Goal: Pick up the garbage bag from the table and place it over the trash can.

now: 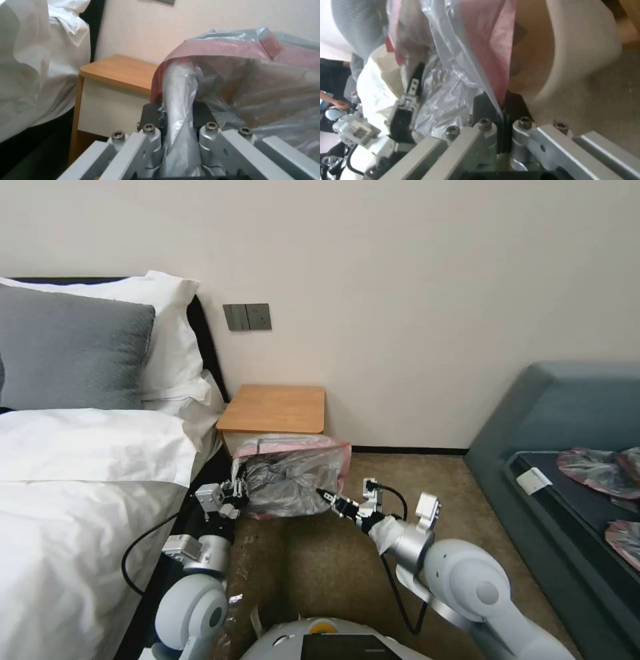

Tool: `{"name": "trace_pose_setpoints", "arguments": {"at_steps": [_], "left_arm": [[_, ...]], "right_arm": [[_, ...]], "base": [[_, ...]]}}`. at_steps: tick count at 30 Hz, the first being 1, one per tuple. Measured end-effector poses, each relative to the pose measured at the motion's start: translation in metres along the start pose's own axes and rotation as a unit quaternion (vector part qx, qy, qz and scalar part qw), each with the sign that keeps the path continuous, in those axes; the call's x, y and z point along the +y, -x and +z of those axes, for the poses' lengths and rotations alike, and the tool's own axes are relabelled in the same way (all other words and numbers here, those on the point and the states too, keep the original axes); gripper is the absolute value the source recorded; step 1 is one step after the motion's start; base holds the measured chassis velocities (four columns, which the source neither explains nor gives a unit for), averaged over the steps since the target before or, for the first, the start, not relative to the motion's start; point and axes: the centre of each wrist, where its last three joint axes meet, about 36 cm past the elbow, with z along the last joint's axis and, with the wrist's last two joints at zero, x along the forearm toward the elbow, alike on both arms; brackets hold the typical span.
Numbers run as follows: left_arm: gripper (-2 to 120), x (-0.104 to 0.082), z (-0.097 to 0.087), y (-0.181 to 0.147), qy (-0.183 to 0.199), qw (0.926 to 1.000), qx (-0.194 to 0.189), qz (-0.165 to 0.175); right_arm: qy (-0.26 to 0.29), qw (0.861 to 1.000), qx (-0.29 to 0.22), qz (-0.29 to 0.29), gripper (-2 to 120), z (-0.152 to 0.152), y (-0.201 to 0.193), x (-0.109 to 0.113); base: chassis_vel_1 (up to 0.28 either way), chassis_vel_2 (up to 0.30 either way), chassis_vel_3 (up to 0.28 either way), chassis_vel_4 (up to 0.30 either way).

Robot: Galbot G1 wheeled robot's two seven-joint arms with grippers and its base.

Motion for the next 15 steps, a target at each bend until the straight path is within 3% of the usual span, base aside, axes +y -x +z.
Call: {"name": "trace_pose_setpoints", "arguments": {"at_steps": [15], "left_arm": [[8, 0.006, -0.008, 0.0, -0.018, 0.9997, -0.001, -0.018]], "right_arm": [[-0.009, 1.0, 0.009, 0.023, 0, 0.013, -0.003, -0.008]], "base": [[0.0, 0.0, 0.0, 0.0]]}}
